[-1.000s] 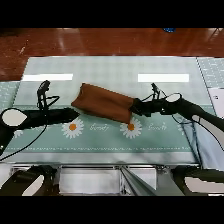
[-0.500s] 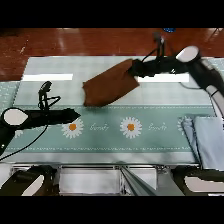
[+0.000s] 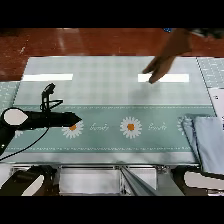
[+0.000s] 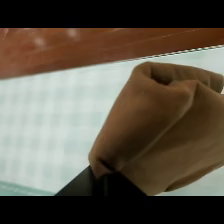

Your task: Fold the shirts.

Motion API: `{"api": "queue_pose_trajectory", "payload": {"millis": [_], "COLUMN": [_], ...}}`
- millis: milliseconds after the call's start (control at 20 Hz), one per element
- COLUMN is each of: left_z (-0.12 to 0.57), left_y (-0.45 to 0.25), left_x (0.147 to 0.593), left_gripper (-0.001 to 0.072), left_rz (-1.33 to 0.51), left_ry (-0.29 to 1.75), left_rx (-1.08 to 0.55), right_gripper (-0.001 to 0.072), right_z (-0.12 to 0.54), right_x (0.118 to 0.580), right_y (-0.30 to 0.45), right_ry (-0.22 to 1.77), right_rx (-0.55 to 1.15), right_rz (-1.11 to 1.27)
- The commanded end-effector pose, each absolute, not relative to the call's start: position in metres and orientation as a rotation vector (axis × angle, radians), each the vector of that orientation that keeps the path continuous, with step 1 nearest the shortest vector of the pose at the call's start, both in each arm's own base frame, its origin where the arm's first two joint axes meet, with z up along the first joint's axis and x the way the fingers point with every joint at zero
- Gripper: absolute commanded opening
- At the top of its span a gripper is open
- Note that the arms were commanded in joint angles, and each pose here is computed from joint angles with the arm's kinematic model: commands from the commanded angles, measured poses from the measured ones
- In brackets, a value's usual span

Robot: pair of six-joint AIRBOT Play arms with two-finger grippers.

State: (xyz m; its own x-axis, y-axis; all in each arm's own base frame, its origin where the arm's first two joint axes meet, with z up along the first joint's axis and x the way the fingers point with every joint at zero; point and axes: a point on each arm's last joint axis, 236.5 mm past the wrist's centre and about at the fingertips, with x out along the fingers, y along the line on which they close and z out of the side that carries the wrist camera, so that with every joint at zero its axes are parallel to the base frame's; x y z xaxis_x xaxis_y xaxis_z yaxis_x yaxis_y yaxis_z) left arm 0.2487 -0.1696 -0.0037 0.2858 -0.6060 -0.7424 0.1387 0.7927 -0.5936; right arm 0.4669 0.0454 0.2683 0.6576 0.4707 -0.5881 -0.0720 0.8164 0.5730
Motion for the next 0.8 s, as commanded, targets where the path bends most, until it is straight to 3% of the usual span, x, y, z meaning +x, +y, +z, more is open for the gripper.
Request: {"api": "queue_pose_trajectory", "payload": {"millis": [0,300,450,600,750], "left_z": [-0.004,-0.001,0.000,0.001,0.002], "left_y": [-0.170,-0.167,-0.166,-0.164,-0.164], "left_x": [0.248,0.259,0.265,0.270,0.271], "left_gripper": [0.0022,0.0022,0.0021,0.0022,0.0021], "left_rz": [-0.532,-0.538,-0.525,-0.514,-0.513], "left_ry": [1.182,1.124,1.102,1.082,1.078], "left_rx": [-0.449,-0.413,-0.414,-0.416,-0.418], "right_gripper": [0.0021,0.0020,0.0021,0.0021,0.0021], "right_z": [0.279,0.256,0.253,0.207,0.143], "right_x": [0.429,0.316,0.272,0.213,0.125], "right_y": [-0.035,-0.133,-0.150,-0.156,-0.164], "right_ry": [0.830,1.015,0.992,1.082,1.227], "right_rx": [0.657,0.641,0.697,0.767,0.834], "right_rz": [0.132,-0.297,-0.424,-0.563,-0.818]}}
